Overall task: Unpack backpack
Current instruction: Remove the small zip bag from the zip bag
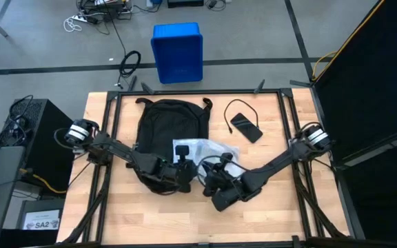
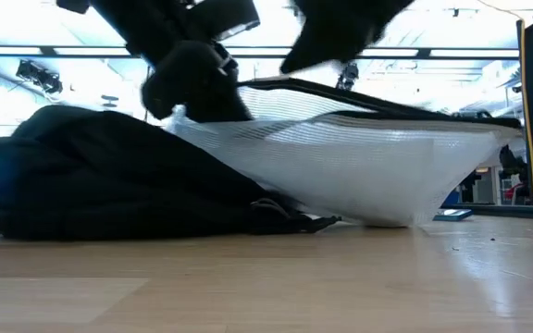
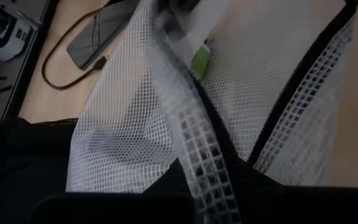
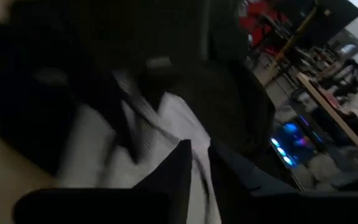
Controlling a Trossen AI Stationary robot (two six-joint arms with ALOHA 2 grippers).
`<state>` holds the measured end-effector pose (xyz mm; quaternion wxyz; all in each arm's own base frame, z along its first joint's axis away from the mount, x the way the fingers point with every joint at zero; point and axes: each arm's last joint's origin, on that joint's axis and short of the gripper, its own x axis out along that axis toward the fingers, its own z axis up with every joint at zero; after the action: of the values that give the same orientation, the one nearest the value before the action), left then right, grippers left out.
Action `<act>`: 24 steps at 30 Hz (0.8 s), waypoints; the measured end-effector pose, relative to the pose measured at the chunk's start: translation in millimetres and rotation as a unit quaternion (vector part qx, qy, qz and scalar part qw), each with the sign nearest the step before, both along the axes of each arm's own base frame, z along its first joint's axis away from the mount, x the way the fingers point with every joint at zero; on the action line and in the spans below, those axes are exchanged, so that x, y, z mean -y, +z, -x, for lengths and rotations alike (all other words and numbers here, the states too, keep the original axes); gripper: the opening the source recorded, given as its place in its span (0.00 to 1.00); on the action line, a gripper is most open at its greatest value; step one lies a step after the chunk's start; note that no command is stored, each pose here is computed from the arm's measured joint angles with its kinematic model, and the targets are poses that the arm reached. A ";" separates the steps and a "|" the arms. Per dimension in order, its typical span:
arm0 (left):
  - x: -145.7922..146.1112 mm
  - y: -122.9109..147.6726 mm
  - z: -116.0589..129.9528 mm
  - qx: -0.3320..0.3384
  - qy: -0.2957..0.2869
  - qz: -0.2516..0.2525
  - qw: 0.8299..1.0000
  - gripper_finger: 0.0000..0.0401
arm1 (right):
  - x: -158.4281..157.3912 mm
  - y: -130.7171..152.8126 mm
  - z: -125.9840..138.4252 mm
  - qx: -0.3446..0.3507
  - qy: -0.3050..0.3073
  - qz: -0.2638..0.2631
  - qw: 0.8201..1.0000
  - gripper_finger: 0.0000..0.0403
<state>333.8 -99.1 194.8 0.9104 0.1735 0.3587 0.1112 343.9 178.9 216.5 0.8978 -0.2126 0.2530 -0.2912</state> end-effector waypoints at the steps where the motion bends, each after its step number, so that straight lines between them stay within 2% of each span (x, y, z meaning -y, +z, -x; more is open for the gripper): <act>1: -1.3 -0.1 -0.9 0.002 0.002 0.001 1.000 0.00 | -4.8 5.5 3.9 0.007 0.008 -0.005 1.000 0.12; 3: -3.5 0.9 -2.7 0.010 0.006 0.003 1.000 0.00 | -15.0 14.6 13.3 0.017 0.027 -0.015 0.999 0.17; 6: -3.6 3.2 -5.0 0.027 0.009 0.006 1.000 0.00 | -28.5 25.7 23.3 0.043 0.056 -0.058 0.996 0.23; 11: -2.0 10.4 -10.6 0.074 0.012 0.010 0.997 0.00 | -38.9 23.3 25.4 0.038 0.102 -0.136 0.985 0.29; 13: -1.8 13.2 -12.2 0.091 0.017 0.004 0.996 0.00 | -34.0 16.3 24.0 0.029 0.101 -0.165 0.981 0.28; 16: -2.1 16.8 -13.7 0.111 0.033 -0.017 0.993 0.00 | -24.6 4.2 24.1 0.015 0.086 -0.166 0.982 0.24; 20: -3.4 18.8 -14.0 0.120 0.051 -0.042 0.991 0.00 | -3.8 -14.3 22.1 0.009 0.046 -0.184 0.982 0.17; 24: -1.9 18.9 -13.5 0.121 0.052 -0.045 0.990 0.00 | 21.6 -32.9 20.7 0.004 -0.003 -0.198 0.980 0.10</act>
<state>347.2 -97.1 213.8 0.9313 0.1810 0.2491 0.1944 323.1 157.3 183.6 0.9223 -0.0286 0.3030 -0.2384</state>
